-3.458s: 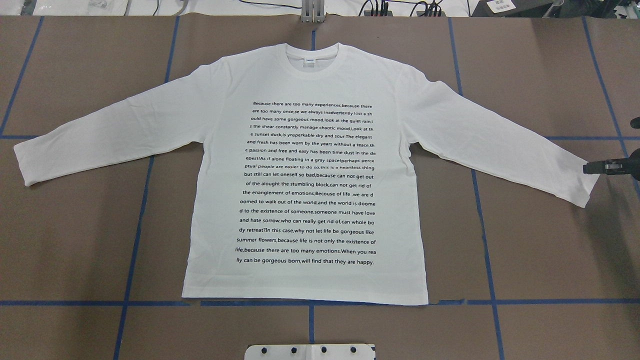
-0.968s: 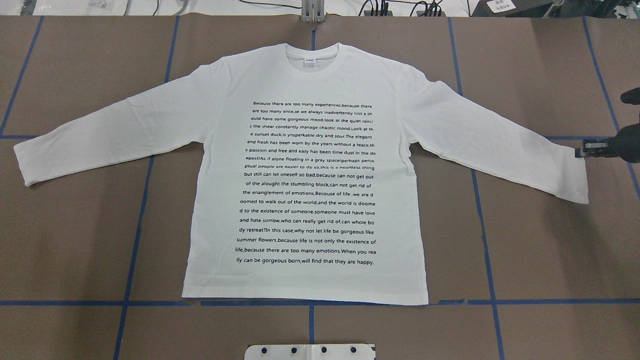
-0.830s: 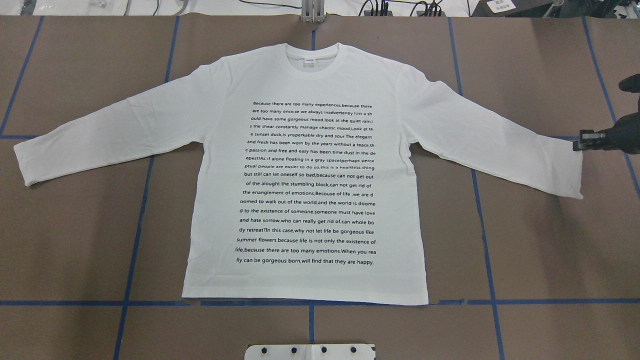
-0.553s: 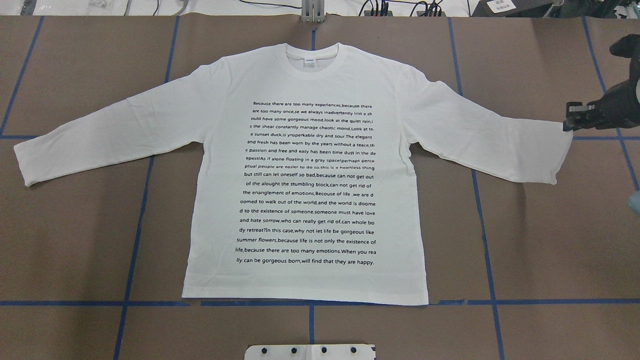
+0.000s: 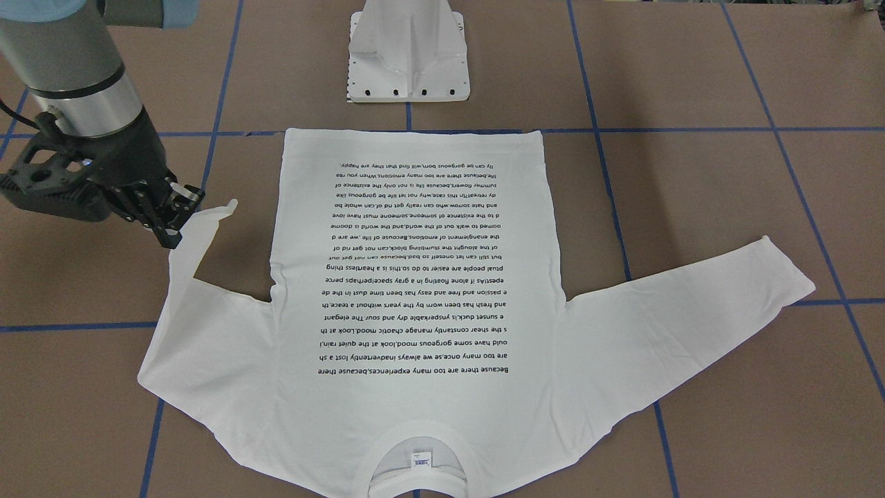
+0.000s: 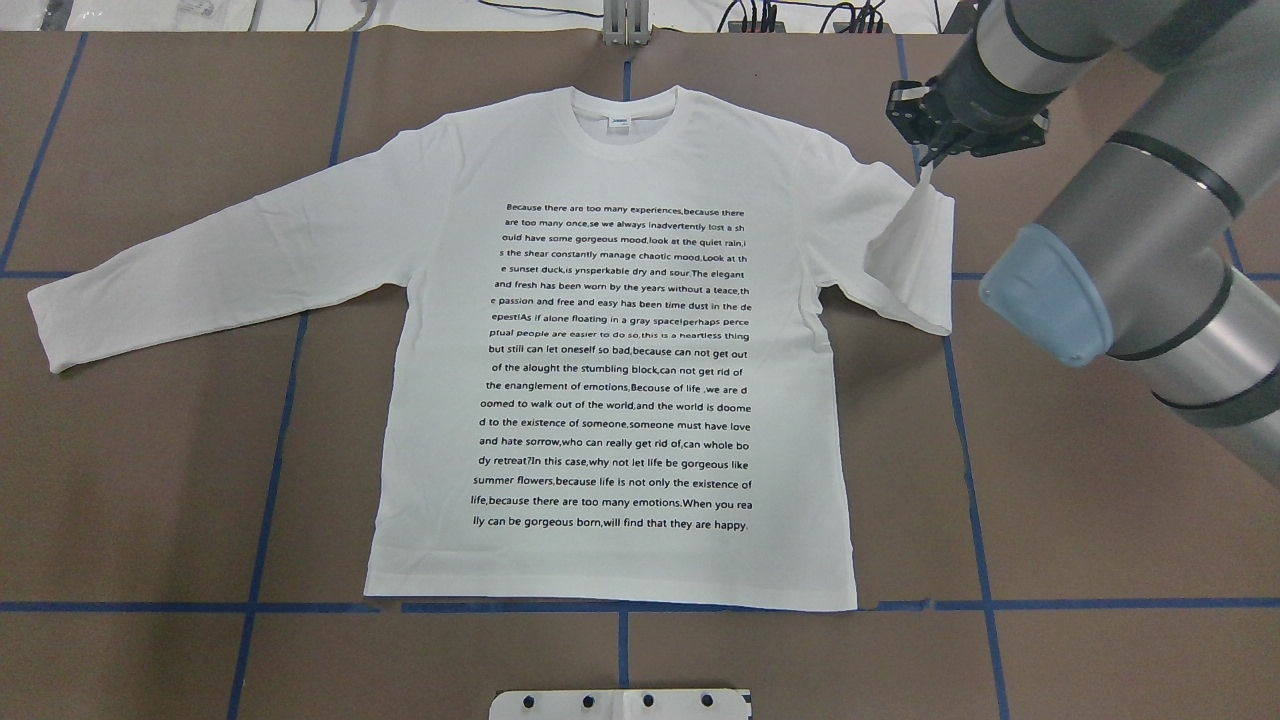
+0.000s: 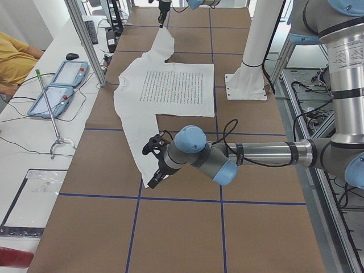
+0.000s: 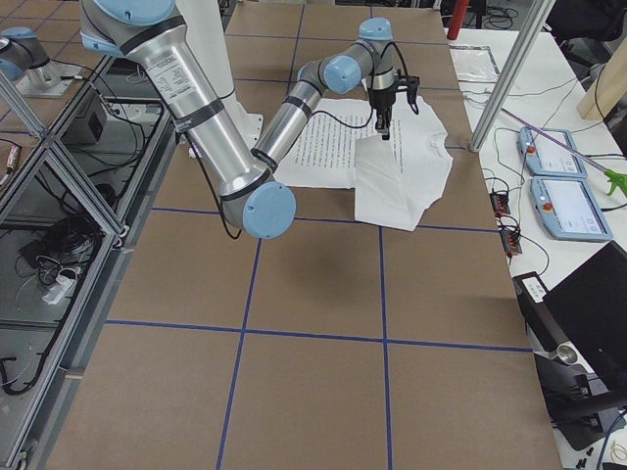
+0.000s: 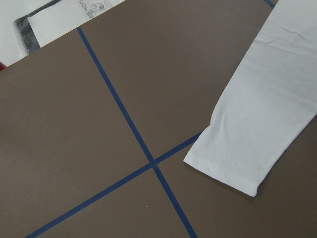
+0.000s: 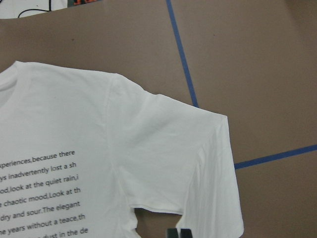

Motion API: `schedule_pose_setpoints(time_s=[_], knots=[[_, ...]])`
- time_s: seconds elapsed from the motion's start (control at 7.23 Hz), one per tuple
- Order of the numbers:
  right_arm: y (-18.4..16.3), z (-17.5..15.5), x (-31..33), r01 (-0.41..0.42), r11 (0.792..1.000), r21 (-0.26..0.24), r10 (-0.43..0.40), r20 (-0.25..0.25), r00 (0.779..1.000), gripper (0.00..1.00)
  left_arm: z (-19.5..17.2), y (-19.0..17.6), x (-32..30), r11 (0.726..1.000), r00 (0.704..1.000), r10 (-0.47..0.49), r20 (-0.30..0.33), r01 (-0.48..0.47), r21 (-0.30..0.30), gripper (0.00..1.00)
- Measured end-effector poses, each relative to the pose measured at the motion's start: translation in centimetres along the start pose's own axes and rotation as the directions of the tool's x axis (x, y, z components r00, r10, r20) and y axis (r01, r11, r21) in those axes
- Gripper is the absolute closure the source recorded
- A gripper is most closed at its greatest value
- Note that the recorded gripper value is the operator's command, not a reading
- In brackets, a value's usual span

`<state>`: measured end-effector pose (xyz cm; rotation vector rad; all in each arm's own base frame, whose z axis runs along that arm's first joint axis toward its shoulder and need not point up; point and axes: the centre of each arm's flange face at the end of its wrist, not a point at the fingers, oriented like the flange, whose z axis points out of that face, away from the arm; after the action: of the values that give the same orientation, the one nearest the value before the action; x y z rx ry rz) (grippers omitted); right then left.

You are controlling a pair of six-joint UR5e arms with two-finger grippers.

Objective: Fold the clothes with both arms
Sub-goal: 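Reach the right gripper to the shirt's sleeve cuff and grasp it, then carry the sleeve with the right gripper across the shirt toward the collar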

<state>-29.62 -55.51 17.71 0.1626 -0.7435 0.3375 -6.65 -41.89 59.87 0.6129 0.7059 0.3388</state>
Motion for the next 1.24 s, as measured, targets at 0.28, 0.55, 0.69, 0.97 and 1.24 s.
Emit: schedule_pose_setpoints(time_s=[0.28,0.55,0.69,0.97,1.24], knots=[[-2.2,-1.4,-12.1,-0.023,0.999,0.028,0.023,0.021,1.000,1.00,0.1,0.2,-0.1,1.000,1.000,-0.003,0.000,0.003,-0.003,0.00],[-1.8,2.4,-22.9,-0.071,0.991,0.110,0.063,0.081,0.995,1.00,0.4,0.5,-0.4,1.000,1.000,-0.011,0.000,0.011,-0.010,0.00],[0.7,5.8,-27.1,-0.083,0.983,0.164,0.064,0.118,0.991,1.00,0.5,0.7,-0.6,1.000,1.000,-0.016,0.001,0.016,-0.013,0.00],[8.1,10.4,-32.0,-0.045,0.972,0.229,0.016,0.126,0.992,1.00,0.6,1.0,-0.8,1.000,1.000,-0.023,0.002,0.023,-0.016,0.00],[12.1,12.1,-34.0,-0.018,0.969,0.246,-0.017,0.140,0.990,1.00,0.7,1.3,-1.2,0.999,1.000,-0.030,0.005,0.031,-0.019,0.00]])
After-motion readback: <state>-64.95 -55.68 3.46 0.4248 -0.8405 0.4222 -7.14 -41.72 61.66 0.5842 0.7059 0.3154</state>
